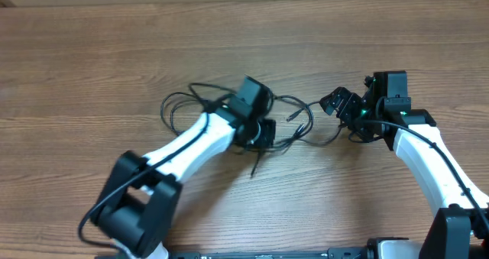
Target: Untangle cables
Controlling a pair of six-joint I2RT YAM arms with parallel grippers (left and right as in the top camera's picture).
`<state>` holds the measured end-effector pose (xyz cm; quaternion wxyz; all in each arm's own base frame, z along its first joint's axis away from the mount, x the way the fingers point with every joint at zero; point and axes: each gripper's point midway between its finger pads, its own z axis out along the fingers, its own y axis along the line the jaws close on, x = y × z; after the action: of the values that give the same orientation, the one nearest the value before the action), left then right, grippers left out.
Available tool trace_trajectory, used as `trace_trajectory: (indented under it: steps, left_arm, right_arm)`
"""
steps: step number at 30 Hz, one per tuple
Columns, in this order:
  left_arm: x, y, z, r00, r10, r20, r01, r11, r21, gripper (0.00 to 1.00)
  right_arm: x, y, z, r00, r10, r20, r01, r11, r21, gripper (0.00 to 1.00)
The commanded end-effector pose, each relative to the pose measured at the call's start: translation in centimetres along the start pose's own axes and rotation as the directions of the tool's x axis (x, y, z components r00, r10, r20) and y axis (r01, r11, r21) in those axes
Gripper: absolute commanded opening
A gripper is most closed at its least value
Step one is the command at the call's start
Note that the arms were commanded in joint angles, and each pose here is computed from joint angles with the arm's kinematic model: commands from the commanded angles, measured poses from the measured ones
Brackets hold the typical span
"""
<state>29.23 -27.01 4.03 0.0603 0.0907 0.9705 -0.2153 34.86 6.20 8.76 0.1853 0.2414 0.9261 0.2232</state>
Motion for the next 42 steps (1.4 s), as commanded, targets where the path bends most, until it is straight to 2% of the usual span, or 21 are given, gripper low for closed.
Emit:
trace_trajectory:
  steps: [1, 7, 11, 17, 24, 29, 32, 38, 40, 42]
  left_arm:
    - [2.3, 0.4, 1.4, 0.994, -0.016, -0.11, 0.014, 1.0, -0.021, 0.06]
    - [3.7, 2.0, 0.9, 0.983, -0.023, -0.184, 0.012, 0.998, -0.056, 0.19]
    - [3.7, 3.0, -0.2, 0.976, -0.028, -0.214, 0.013, 0.997, -0.072, 0.22]
    - [0.9, 1.7, -4.2, 0.98, -0.007, -0.199, -0.01, 0.996, -0.085, 0.2]
    - [-1.9, -1.8, -6.9, 0.983, 0.132, -0.125, -0.139, 0.989, -0.045, 0.24]
    - [-0.4, -2.8, -5.6, 0.965, 0.203, -0.169, -0.212, 0.977, -0.036, 0.19]
    - [1.1, -3.1, -4.3, 0.942, 0.256, -0.217, -0.269, 0.963, -0.029, 0.31]
    - [4.1, -2.6, -1.1, 0.902, 0.259, -0.345, -0.293, 0.955, -0.05, 0.38]
    - [5.3, -1.6, 0.1, 0.881, 0.235, -0.41, -0.289, 0.955, -0.073, 0.38]
    - [6.6, 0.1, 0.9, 0.853, 0.193, -0.485, -0.287, 0.95, -0.127, 0.29]
  right_arm:
    - [-0.7, 0.6, -0.3, 1.0, -0.016, 0.023, 0.016, 1.0, -0.006, 1.0]
    - [-0.7, 0.6, -0.3, 1.0, -0.016, 0.023, 0.016, 1.0, -0.006, 1.0]
    - [-0.7, 0.6, -0.3, 1.0, -0.016, 0.023, 0.016, 1.0, -0.006, 1.0]
    - [-0.7, 0.6, -0.3, 1.0, -0.016, 0.023, 0.016, 1.0, -0.006, 1.0]
    - [-0.7, 0.6, -0.3, 1.0, -0.016, 0.023, 0.016, 1.0, -0.006, 1.0]
    - [-0.7, 0.6, -0.3, 1.0, -0.016, 0.023, 0.016, 1.0, -0.006, 1.0]
    - [-0.7, 0.6, -0.3, 1.0, -0.016, 0.023, 0.016, 1.0, -0.006, 1.0]
    - [-0.7, 0.6, -0.3, 1.0, -0.016, 0.023, 0.016, 1.0, -0.006, 1.0]
    - [-0.7, 0.6, -0.3, 1.0, -0.016, 0.023, 0.016, 1.0, -0.006, 1.0]
    - [-0.7, 0.6, -0.3, 1.0, -0.016, 0.022, 0.016, 1.0, -0.005, 1.0]
